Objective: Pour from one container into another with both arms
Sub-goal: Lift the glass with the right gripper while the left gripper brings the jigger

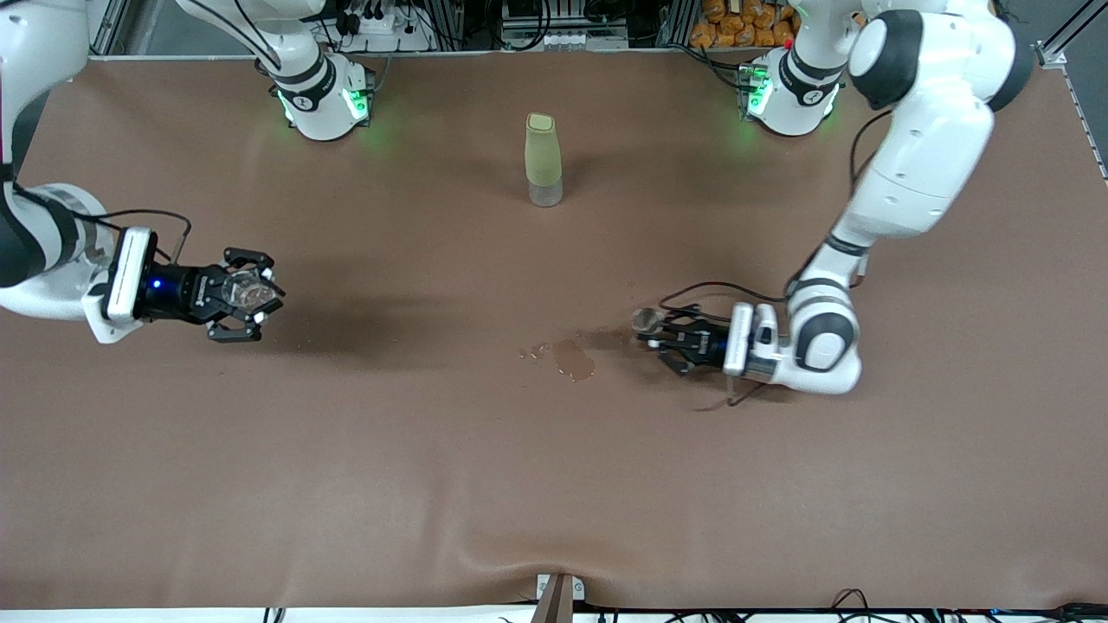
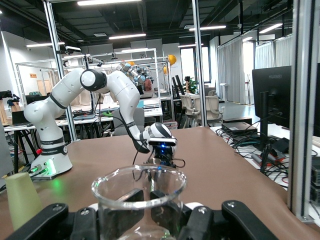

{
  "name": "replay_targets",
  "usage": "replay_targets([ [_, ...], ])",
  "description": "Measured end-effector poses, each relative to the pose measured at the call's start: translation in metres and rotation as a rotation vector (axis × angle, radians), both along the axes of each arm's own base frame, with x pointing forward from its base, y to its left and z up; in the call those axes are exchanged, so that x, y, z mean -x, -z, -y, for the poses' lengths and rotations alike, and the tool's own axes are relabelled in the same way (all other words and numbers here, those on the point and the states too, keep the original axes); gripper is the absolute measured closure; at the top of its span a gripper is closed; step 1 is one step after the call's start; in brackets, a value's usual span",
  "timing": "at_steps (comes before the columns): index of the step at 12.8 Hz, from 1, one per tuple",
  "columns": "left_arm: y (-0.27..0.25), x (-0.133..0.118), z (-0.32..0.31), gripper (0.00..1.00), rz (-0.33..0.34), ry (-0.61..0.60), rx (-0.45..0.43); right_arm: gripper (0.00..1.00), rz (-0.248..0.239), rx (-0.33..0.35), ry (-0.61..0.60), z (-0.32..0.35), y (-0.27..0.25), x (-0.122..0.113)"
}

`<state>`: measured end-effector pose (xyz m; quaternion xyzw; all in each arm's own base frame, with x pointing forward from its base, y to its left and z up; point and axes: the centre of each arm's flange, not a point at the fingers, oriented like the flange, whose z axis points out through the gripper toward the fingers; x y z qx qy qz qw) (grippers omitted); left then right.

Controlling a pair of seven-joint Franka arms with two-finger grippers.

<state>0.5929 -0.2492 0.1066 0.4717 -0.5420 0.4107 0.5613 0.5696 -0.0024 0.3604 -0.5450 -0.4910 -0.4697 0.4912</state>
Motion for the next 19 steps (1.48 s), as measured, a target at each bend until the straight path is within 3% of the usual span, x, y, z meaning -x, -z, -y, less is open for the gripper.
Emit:
replay_targets([
  [4,-0.018,-0.004,0.062,0.79,-0.006,-0.068,0.029,0.85,0.000,0.027,0.006,-0.038,0.001,0.002],
  [8,-0.029,0.013,0.136,0.79,-0.031,-0.113,0.020,0.85,0.004,0.001,0.042,-0.102,0.000,-0.005],
  [13,-0.047,-0.011,0.143,0.79,0.007,-0.174,-0.029,0.85,-0.029,-0.050,0.086,-0.171,0.010,0.001],
  [19,-0.045,-0.010,0.157,0.79,-0.006,-0.225,-0.050,0.85,-0.057,-0.134,0.119,-0.233,0.046,0.011],
])
